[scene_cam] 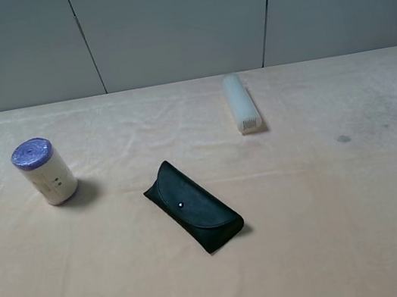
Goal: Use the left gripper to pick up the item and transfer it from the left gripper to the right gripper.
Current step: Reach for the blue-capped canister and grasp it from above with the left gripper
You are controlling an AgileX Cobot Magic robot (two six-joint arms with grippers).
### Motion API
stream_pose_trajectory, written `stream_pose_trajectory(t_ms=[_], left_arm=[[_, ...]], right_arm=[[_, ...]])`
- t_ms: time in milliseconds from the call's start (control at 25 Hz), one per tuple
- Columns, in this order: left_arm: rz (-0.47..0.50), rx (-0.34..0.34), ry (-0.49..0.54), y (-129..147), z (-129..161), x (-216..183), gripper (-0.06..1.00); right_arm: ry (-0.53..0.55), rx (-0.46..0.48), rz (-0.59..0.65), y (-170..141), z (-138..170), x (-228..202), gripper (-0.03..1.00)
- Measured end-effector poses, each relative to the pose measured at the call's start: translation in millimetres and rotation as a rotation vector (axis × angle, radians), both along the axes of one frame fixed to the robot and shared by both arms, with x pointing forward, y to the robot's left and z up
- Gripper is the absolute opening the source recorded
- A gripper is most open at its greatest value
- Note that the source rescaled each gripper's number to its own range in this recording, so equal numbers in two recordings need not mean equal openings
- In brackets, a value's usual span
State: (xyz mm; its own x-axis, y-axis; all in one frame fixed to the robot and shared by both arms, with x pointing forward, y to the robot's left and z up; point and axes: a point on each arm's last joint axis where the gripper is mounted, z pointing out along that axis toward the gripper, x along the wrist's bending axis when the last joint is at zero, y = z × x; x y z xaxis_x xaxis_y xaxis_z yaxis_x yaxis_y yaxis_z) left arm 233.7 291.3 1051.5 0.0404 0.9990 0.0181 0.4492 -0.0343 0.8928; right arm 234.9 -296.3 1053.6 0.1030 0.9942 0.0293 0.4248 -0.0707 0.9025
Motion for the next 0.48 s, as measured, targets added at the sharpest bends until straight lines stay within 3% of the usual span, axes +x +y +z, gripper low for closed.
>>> stream_pose_trajectory(t_ms=[280,480], left_arm=[[0.001,0.003,-0.009,0,9,-1,0.98],[-0.006,-0.001,0.160,2,40,18,0.98]], right_arm=[[0.000,0.000,0.000,0,0,0,1.00],[-0.001,0.000,0.000,0,0,0,1.00]])
